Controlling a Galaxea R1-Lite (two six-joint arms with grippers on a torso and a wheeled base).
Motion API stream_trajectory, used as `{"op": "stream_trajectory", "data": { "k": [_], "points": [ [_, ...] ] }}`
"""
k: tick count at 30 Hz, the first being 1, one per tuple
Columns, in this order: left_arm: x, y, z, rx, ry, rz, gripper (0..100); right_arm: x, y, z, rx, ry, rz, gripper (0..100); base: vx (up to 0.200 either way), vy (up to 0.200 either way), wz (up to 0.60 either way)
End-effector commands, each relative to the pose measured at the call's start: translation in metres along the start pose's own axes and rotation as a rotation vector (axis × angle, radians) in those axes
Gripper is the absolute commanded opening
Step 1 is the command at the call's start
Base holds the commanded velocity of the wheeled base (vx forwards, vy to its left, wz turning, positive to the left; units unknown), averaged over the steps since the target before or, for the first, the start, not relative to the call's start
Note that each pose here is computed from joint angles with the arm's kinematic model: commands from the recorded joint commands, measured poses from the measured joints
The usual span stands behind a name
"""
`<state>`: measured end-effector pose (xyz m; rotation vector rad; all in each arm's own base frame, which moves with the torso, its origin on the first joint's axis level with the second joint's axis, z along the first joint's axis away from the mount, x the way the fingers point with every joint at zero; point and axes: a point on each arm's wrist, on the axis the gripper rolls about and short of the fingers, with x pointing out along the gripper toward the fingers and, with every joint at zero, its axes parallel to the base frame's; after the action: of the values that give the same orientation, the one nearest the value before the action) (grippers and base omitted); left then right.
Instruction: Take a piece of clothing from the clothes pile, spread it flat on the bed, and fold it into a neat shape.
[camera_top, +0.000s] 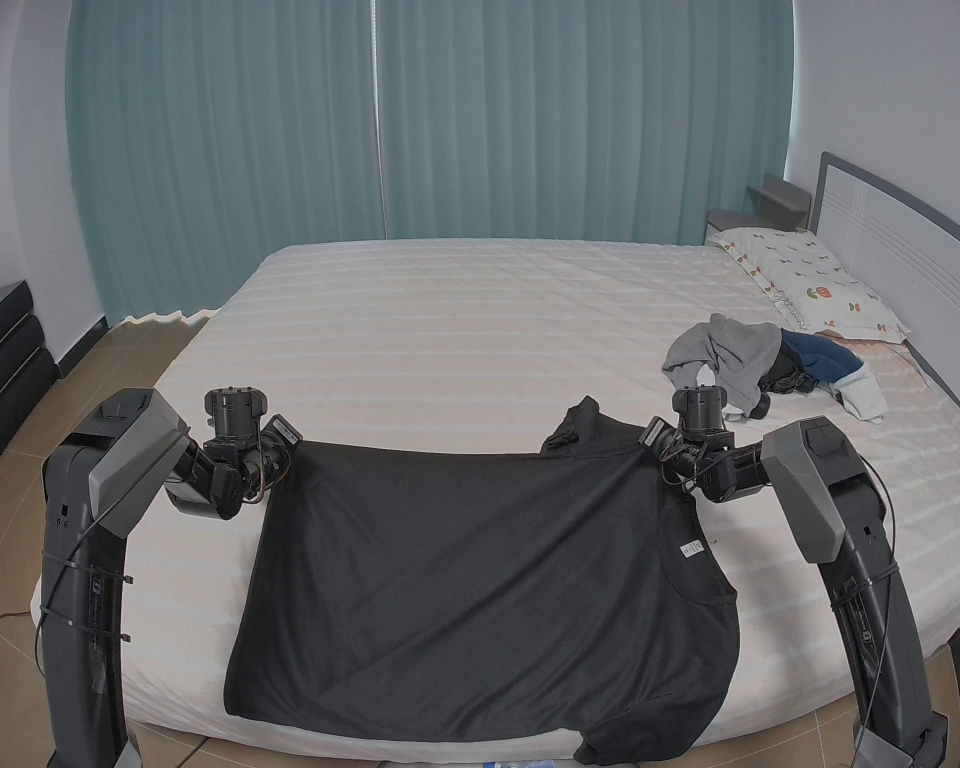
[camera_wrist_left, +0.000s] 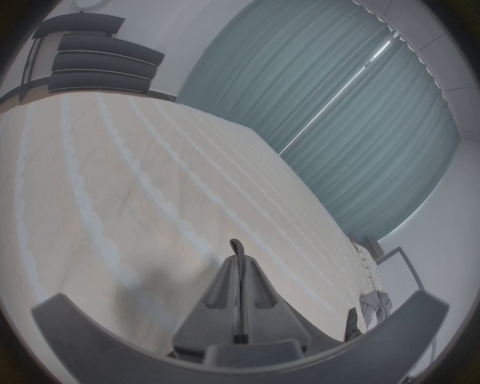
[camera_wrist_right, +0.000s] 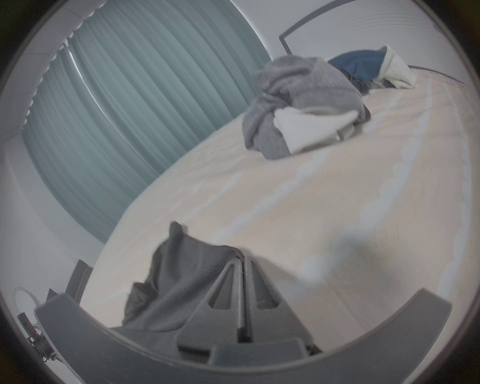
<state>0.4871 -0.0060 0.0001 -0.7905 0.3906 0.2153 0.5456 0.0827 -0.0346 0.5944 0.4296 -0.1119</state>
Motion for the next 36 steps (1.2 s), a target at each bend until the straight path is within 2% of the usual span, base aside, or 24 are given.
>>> {"op": "stream_trajectory", "data": {
  "k": [1, 2, 4, 13, 15, 24, 27, 31, 33, 34, 35, 36],
  "points": [
    [0.002, -0.001, 0.006, -0.010, -0.042, -0.003, 0, -0.001, 0.003, 0.010, 0.008, -0.050, 0.029, 0, 0.000, 0.000, 0.00],
    [0.005, 0.000, 0.010, -0.021, -0.091, -0.005, 0, -0.002, 0.005, 0.019, 0.017, -0.107, 0.066, 0, 0.000, 0.000, 0.00],
    [0.007, 0.003, 0.009, -0.024, -0.099, -0.003, 0, -0.008, 0.013, 0.032, 0.019, -0.152, 0.103, 0, 0.000, 0.000, 0.00],
    [0.010, 0.002, 0.009, -0.026, -0.106, -0.012, 0, -0.014, 0.023, 0.045, 0.001, -0.191, 0.195, 0, 0.000, 0.000, 0.00],
    [0.014, 0.007, 0.004, -0.025, -0.097, -0.001, 0, -0.017, 0.027, 0.050, -0.013, -0.212, 0.221, 0, 0.000, 0.000, 0.00],
    [0.019, 0.007, 0.004, -0.047, -0.102, -0.012, 0, -0.014, 0.024, 0.046, -0.059, -0.221, 0.247, 0, 0.000, 0.000, 0.00],
    [0.020, 0.008, 0.003, -0.049, -0.103, -0.013, 0, -0.010, 0.020, 0.040, -0.062, -0.207, 0.237, 0, 0.000, 0.000, 0.00],
    [0.024, 0.009, 0.000, -0.047, -0.095, -0.015, 0, 0.004, 0.002, 0.015, -0.070, -0.168, 0.196, 0, 0.000, 0.000, 0.00],
    [0.025, 0.010, -0.001, -0.049, -0.091, -0.018, 0, 0.004, 0.002, 0.013, -0.077, -0.167, 0.194, 0, 0.000, 0.000, 0.00],
    [0.027, 0.010, -0.002, -0.049, -0.093, -0.018, 100, 0.005, 0.001, 0.012, -0.085, -0.167, 0.193, 0, 0.000, 0.000, 0.00],
    [0.028, 0.010, -0.002, -0.049, -0.096, -0.018, 100, 0.005, 0.001, 0.010, -0.090, -0.163, 0.193, 100, 0.000, 0.000, 0.00],
    [0.029, 0.011, -0.002, -0.049, -0.092, -0.017, 100, 0.006, 0.001, 0.009, -0.091, -0.160, 0.193, 100, 0.000, 0.000, 0.00]
  ]
}}
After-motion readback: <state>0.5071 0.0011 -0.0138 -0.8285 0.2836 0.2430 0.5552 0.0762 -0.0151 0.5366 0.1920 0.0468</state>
